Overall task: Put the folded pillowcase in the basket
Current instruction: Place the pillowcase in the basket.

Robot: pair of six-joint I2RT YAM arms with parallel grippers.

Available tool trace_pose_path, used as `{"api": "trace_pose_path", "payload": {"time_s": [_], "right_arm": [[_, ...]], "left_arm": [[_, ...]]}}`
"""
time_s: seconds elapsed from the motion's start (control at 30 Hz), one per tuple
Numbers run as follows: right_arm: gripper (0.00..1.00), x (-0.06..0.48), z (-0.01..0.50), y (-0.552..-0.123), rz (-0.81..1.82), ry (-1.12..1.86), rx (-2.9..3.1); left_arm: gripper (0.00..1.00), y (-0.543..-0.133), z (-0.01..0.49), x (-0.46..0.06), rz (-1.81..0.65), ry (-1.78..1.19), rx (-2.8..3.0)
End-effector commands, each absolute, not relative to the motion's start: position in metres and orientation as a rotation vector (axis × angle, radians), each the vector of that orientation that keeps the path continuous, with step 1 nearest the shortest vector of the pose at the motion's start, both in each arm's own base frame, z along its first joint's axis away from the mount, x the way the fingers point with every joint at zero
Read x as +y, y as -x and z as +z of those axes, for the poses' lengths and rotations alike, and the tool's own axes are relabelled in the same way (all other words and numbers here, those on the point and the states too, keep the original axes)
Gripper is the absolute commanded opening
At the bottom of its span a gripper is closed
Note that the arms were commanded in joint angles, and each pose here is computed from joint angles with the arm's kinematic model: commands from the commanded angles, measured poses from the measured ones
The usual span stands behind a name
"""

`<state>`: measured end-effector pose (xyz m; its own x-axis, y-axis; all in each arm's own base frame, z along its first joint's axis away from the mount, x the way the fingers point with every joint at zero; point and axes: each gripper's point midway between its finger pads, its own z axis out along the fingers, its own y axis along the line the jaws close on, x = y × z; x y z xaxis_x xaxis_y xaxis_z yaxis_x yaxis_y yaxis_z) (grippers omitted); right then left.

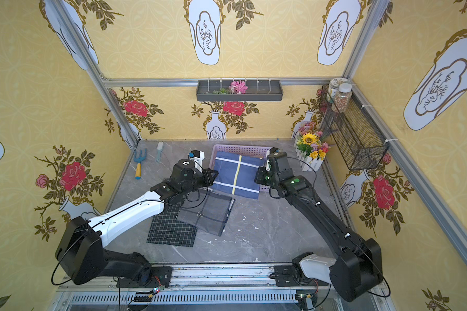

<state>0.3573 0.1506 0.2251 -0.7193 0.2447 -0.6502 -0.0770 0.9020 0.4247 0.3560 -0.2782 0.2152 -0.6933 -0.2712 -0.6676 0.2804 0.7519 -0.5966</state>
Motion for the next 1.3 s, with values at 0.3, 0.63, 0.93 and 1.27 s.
{"api": "trace_pose_path", "payload": {"time_s": [0.3, 0.63, 0.93, 1.27], "right_arm": [[0.00, 0.146, 0.237, -0.436, 0.564, -0.052, 2.262], [0.00, 0.137, 0.217, -0.472, 0.592, -0.080, 2.300], [0.00, 0.139, 0.172, -0.494, 0.602, -0.094, 2.383], [0.00, 0.140, 0.135, -0.503, 0.623, -0.111, 2.450]], "left_arm": [[0.00, -0.421, 0.218, -0.286, -0.897, -0.040, 2.098], [0.00, -0.453, 0.196, -0.295, -0.898, -0.046, 2.129], [0.00, -0.467, 0.154, -0.300, -0.897, -0.022, 2.187], [0.00, -0.479, 0.118, -0.300, -0.901, 0.012, 2.240]]}}
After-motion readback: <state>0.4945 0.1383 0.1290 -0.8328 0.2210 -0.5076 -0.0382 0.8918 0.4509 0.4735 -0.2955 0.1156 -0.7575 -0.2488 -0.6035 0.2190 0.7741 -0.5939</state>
